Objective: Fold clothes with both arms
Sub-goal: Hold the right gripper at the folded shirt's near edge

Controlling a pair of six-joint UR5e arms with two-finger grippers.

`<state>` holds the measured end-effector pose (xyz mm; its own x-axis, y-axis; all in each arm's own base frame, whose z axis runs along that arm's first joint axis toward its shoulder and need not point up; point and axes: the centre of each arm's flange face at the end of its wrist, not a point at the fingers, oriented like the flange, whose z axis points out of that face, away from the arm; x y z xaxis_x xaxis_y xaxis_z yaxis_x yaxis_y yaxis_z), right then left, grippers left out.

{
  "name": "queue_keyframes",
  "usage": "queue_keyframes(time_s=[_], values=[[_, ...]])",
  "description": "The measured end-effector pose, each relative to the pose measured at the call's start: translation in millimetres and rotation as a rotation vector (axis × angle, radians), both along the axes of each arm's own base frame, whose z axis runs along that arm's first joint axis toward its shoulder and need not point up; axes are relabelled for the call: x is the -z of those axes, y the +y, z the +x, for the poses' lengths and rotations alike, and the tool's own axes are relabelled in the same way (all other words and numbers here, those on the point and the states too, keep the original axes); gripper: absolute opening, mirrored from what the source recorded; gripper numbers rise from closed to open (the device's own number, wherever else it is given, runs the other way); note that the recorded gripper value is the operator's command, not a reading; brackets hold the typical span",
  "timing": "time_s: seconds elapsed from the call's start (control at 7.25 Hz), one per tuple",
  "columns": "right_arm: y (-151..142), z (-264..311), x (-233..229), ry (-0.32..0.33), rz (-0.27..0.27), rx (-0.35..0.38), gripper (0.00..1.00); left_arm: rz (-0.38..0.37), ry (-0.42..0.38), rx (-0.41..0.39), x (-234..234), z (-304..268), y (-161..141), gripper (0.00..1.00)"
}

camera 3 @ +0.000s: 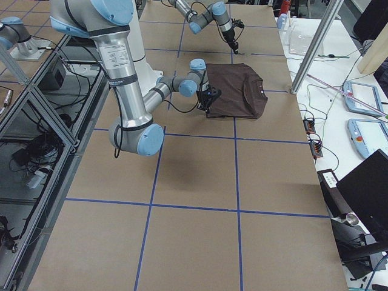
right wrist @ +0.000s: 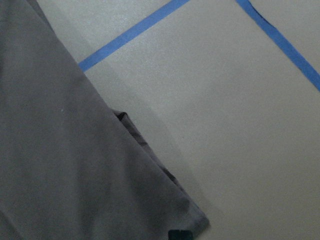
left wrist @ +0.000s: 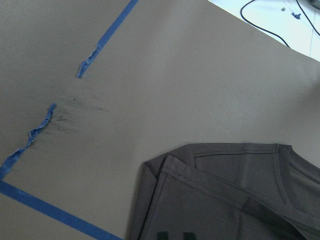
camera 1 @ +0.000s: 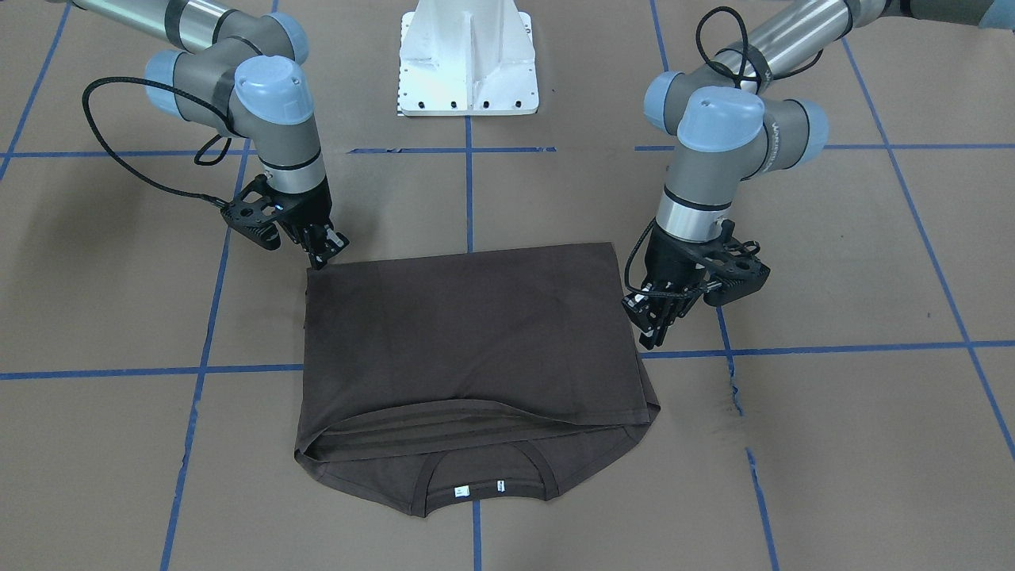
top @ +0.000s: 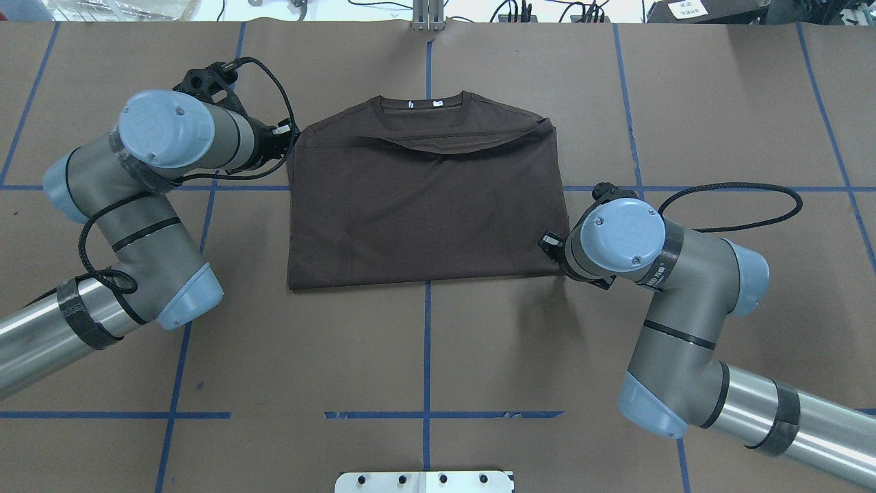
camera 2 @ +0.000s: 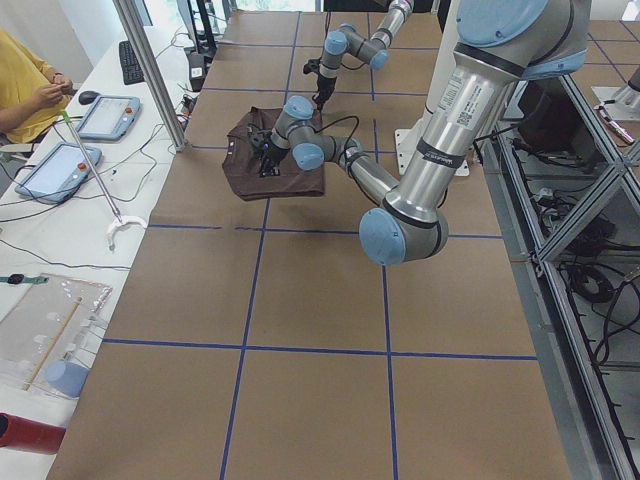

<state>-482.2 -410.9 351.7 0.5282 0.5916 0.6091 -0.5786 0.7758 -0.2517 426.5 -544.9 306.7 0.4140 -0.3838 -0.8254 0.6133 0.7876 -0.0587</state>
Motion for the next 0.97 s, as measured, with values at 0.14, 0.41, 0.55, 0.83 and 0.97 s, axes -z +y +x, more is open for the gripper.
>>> queue_keyframes(time_s=[0.14, 0.41, 0.55, 0.83, 0.97], values=[[-2, 1, 1, 0.0, -0.001, -0.005, 0.54, -0.001, 0.001, 0.001, 0, 0, 0, 0.24], [-5, 1, -2, 0.004, -0.005, -0.011, 0.6, -0.004, 0.0, 0.003, -1, -1, 0, 0.24], [-6, 1, -4, 0.008, -0.007, -0.013, 0.6, -0.007, 0.0, 0.005, -3, -1, 1, 0.24], [-10, -4, -14, 0.027, -0.015, -0.016, 0.58, -0.009, -0.001, 0.006, -4, -1, 1, 0.24], [-11, -6, -16, 0.033, -0.017, -0.016, 0.42, -0.009, -0.001, 0.007, -4, -1, 1, 0.24]])
